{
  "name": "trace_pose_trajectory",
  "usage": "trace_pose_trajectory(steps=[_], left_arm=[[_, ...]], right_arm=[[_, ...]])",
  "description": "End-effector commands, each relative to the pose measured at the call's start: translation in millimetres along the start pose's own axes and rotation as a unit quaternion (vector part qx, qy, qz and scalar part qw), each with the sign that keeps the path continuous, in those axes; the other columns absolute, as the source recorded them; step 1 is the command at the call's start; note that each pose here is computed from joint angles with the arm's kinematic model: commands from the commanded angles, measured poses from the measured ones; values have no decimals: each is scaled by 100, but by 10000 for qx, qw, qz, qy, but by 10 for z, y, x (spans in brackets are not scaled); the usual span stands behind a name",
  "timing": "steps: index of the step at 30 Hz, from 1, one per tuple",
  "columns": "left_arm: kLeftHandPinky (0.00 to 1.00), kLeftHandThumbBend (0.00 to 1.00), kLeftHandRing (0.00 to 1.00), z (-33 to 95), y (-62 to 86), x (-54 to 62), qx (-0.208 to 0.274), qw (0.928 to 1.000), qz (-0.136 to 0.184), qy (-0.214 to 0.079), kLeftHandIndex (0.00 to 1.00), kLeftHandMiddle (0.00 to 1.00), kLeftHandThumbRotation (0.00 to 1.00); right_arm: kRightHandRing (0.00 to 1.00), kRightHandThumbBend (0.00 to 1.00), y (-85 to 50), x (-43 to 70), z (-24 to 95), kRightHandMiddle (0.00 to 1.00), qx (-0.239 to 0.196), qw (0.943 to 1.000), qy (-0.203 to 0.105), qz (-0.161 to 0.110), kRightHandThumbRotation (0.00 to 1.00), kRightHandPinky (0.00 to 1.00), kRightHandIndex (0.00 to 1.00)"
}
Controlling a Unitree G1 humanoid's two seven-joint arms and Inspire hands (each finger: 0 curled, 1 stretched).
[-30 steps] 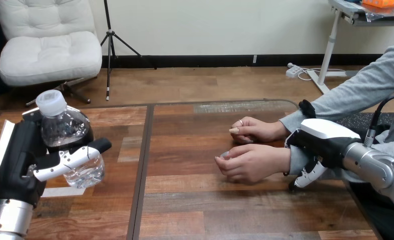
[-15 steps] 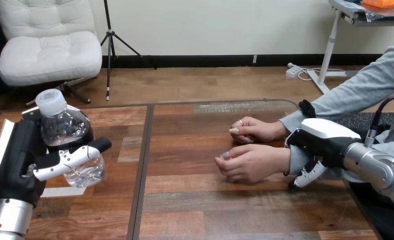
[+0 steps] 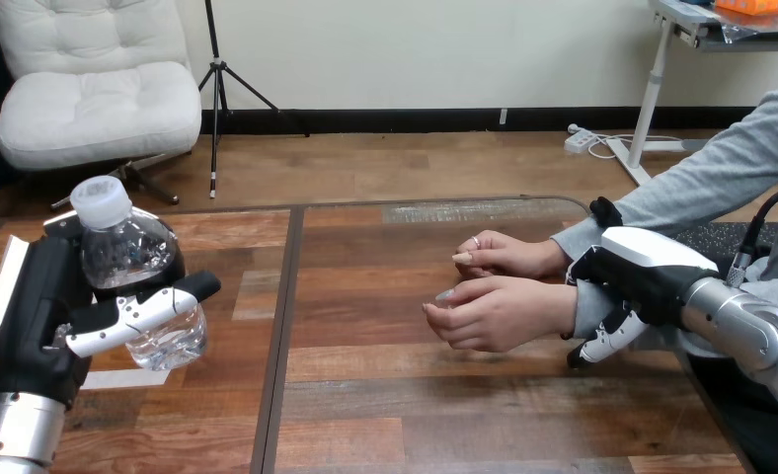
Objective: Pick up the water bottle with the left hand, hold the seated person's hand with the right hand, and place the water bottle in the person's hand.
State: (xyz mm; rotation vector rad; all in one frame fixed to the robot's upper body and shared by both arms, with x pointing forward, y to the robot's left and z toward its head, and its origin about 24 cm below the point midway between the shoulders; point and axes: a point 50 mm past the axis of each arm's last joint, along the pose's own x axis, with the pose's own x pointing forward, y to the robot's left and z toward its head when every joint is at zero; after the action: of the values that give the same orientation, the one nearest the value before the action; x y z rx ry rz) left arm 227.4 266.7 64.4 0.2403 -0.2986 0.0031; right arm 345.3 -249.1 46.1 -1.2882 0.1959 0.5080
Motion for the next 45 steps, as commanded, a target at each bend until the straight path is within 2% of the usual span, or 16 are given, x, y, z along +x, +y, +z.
trace_pose_trajectory(steps=[1, 18, 45], left_arm=[[27, 64, 34, 208, 5, 150, 40, 9981, 40, -614, 39, 38, 0], [27, 64, 34, 208, 7, 143, 35, 9982, 64, -587, 39, 38, 0], [28, 63, 34, 209, -2, 143, 44, 9982, 52, -595, 39, 38, 0]], right_arm=[[33, 82, -262, 37, 150, 39, 62, 9979, -340, -555, 0, 28, 42], [24, 78, -253, 32, 159, 31, 92, 9971, -403, -645, 0, 19, 35], [24, 75, -253, 21, 156, 31, 110, 9965, -443, -700, 0, 19, 35]])
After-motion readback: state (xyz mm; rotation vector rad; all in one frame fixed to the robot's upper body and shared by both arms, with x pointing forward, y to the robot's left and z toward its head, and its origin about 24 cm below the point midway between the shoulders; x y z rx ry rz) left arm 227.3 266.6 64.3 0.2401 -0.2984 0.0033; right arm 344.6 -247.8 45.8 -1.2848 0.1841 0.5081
